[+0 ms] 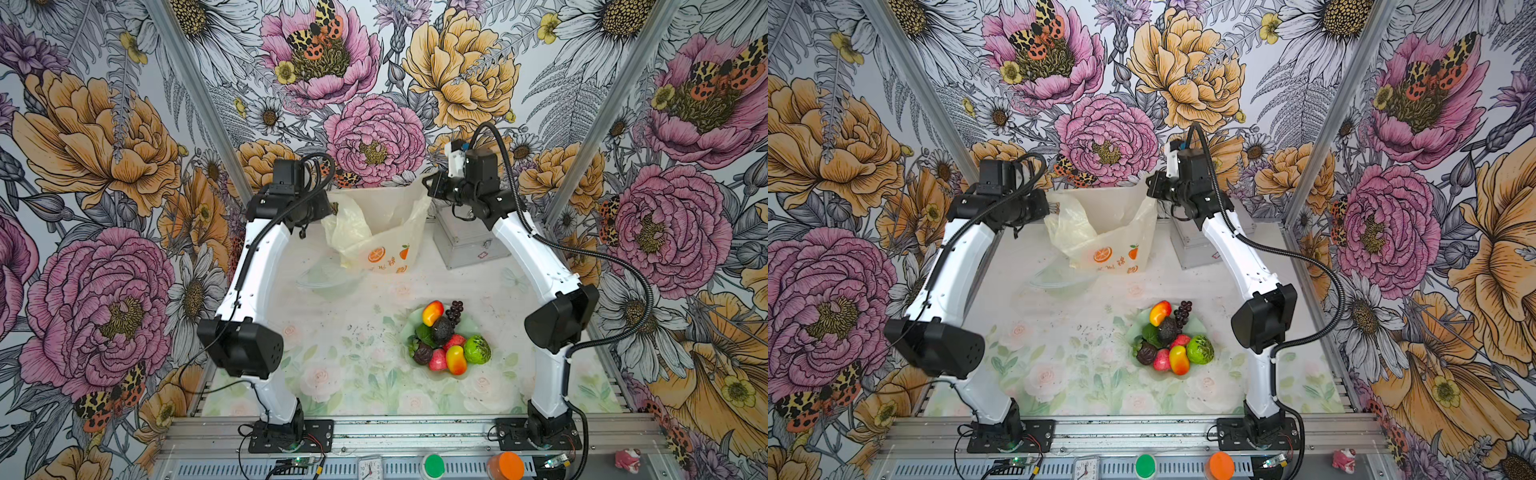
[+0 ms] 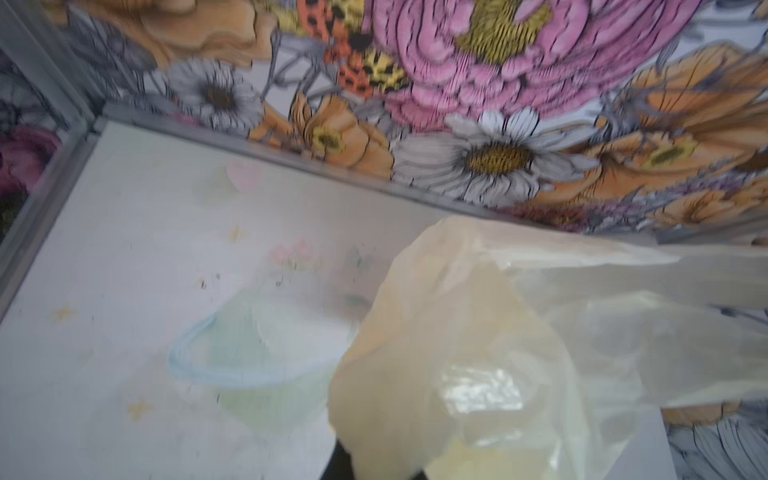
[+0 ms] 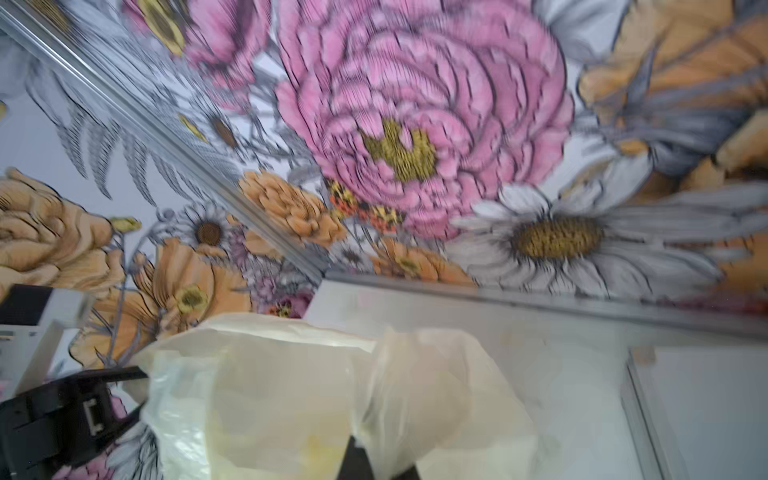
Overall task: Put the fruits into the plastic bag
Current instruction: 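Lift the bag up again with both grippers to open it wider, then lower the bag back onto the table with both grippers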
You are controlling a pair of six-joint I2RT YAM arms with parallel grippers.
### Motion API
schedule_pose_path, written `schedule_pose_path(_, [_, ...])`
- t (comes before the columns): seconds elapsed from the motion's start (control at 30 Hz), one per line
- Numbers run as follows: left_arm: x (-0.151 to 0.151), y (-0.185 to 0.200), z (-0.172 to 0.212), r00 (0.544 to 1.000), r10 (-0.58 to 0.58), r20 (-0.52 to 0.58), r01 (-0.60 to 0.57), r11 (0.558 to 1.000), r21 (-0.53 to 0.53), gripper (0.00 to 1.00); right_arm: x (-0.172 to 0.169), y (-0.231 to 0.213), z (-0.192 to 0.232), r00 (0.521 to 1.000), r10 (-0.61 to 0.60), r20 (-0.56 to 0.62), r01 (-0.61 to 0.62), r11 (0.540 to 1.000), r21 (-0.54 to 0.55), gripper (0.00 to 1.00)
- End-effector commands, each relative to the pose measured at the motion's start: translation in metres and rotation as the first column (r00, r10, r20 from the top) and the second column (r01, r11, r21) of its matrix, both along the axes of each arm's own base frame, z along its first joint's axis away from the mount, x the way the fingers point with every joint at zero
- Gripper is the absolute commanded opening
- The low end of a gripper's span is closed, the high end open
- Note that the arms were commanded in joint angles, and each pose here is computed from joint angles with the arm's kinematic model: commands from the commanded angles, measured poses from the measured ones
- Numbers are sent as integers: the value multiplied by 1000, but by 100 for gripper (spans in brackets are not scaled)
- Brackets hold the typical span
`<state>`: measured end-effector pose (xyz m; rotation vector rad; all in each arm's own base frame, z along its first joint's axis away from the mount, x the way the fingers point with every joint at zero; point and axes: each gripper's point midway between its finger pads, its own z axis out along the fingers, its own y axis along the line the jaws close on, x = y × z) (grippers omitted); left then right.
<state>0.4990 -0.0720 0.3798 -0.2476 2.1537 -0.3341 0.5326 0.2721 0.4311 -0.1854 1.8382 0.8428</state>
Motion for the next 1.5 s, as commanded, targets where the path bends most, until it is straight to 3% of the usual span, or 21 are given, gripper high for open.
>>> schedule_pose_path(0.0, [-37, -17, 156, 918, 11, 396, -45, 996, 78, 0, -73, 1, 170, 871, 10, 491, -25, 999, 24, 0])
schedule_pose_path(0.07, [-68, -22, 225, 815, -1, 579, -41, 997, 60, 0, -113, -1, 221, 763, 4, 646, -37, 999, 38, 0])
schedule_pose_path(0.13, [-95, -22, 261, 741, -3, 671, -47, 997, 55, 0, -145, -4, 252, 687, -2, 726, -52, 997, 52, 0])
schedule_pose_path(0.2, [-124, -25, 288, 676, -43, 735, -31, 996, 87, 0, -164, -2, 264, 651, 13, 759, -60, 998, 33, 0])
schedule_pose_path(0.27, [-140, -33, 290, 653, -78, 753, -66, 985, 159, 0, -169, 7, 255, 659, 50, 750, -57, 998, -16, 0])
schedule_pose_path(0.33, [-141, -37, 265, 661, -95, 744, -128, 963, 236, 0, -150, 25, 212, 735, 98, 671, -50, 995, -91, 0])
schedule_pose_path(0.4, [-122, -24, 195, 739, -55, 672, -161, 954, 255, 0, -104, 41, 115, 879, 94, 467, -20, 987, -160, 0])
schedule_pose_path(0.43, [-101, -6, 125, 827, -3, 562, -169, 952, 254, 0, -78, 47, 37, 954, 84, 289, -25, 980, -200, 0])
schedule_pose_path(0.47, [-84, 14, 59, 901, 61, 430, -172, 959, 223, 0, -61, 49, -39, 994, 80, 75, -61, 973, -224, 0])
schedule_pose_path(0.5, [-71, 36, -22, 966, 123, 228, -164, 972, 170, 0, -56, 46, -110, 982, 68, -177, -104, 974, -203, 0])
schedule_pose_path(0.53, [-69, 44, -99, 993, 121, 14, -122, 985, 126, 0, -58, 48, -166, 932, 72, -355, -138, 976, -166, 0])
schedule_pose_path(0.6, [-81, 46, -186, 962, 89, -257, -77, 995, 56, 0, -68, 53, -204, 891, 67, -450, -154, 975, -158, 0])
schedule_pose_path(0.63, [-87, 46, -202, 947, 84, -309, -69, 996, 61, 0, -70, 57, -203, 897, 72, -435, -163, 971, -175, 0])
schedule_pose_path(0.7, [-91, 51, -200, 946, 100, -309, -83, 994, 67, 0, -64, 55, -184, 916, 68, -395, -148, 973, -177, 0])
schedule_pose_path(0.87, [-71, 68, -148, 967, 128, -222, -117, 991, 62, 0, -31, 43, -127, 949, 54, -310, -93, 989, -111, 0])
schedule_pose_path(0.97, [-63, 63, -138, 973, 103, -208, -95, 994, 49, 0, -20, 42, -120, 953, 58, -297, -88, 992, -87, 0])
schedule_pose_path(1.47, [-106, 35, -213, 921, 4, -389, -8, 1000, -8, 0, -38, 15, -210, 873, 9, -488, -93, 984, -149, 0])
